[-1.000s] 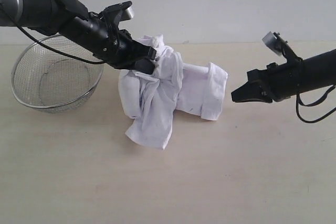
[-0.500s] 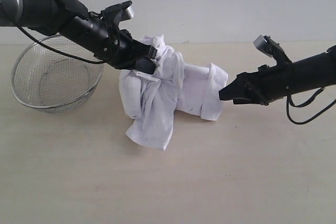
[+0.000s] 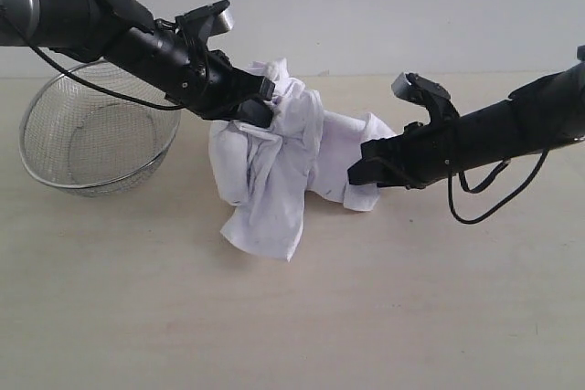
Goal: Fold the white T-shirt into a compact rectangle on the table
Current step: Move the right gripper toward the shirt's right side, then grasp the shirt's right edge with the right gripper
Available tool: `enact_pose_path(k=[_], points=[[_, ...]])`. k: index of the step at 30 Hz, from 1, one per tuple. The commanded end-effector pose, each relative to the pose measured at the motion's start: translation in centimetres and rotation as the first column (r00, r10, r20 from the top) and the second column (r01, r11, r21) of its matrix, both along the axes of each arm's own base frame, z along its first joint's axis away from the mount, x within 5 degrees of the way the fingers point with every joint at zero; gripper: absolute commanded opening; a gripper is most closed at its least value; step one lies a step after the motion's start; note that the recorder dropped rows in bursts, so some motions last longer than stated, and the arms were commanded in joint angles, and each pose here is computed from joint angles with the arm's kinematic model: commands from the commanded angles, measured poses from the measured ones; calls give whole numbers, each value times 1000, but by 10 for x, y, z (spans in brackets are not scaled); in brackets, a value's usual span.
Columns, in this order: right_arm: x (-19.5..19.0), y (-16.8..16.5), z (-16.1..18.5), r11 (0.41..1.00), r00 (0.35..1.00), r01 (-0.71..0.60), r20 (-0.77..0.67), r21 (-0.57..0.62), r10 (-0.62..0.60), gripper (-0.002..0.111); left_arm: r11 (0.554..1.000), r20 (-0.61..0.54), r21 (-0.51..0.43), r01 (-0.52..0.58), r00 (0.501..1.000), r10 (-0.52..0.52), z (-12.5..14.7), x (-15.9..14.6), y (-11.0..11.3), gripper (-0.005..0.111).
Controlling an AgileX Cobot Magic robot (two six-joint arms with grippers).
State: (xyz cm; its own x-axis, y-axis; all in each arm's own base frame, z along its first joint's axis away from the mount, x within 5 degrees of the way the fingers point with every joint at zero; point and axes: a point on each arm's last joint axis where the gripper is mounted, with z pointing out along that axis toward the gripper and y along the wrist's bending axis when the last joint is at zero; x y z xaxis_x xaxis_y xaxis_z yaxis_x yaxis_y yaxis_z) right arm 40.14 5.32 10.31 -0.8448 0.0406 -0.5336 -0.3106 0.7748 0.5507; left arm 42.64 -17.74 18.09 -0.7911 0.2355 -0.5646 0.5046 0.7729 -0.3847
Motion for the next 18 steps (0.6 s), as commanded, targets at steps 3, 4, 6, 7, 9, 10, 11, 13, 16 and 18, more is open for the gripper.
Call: enact_pose_path(k=[3,4,6,7,9,10,11,13,16,18], points=[[1,3,0,1000,1000,2,7,-1,-2,0,1000,11,-21,-6,1000,6,8,0,1,5],[1,4,0,1000,1000,-1,7,0,1,0,1000,11,-21,-6,1000,6,8,0,1,5],[1,4,1,1000,1000,-8,6,8,8,0,1000,11,-21,-6,1000,6,8,0,1,5],[1,5,1,1000,1000,-13,8,9,13,0,1000,11,-21,-6,1000,6,8,0,1,5],[0,5,1,1000,1000,-17,7,14,17,0,1000,11,-21,-6,1000,6,8,0,1,5],[0,5,1,1000,1000,-19,7,16,19,0,1000,11,-21,-6,1000,6,8,0,1,5],[0,6,1,1000,1000,-25,9,18,24,0,1000,11,-21,-6,1000,6,8,0,1,5],[0,6,1,999,999,-31,13,19,31,0,1000,11,-21,-6,1000,6,8,0,1,5],[0,6,2,999,999,-32,12,20,32,0,1000,11,-21,-6,1000,6,8,0,1,5],[0,6,2,999,999,-32,12,20,32,0,1000,11,-21,-6,1000,6,8,0,1,5]])
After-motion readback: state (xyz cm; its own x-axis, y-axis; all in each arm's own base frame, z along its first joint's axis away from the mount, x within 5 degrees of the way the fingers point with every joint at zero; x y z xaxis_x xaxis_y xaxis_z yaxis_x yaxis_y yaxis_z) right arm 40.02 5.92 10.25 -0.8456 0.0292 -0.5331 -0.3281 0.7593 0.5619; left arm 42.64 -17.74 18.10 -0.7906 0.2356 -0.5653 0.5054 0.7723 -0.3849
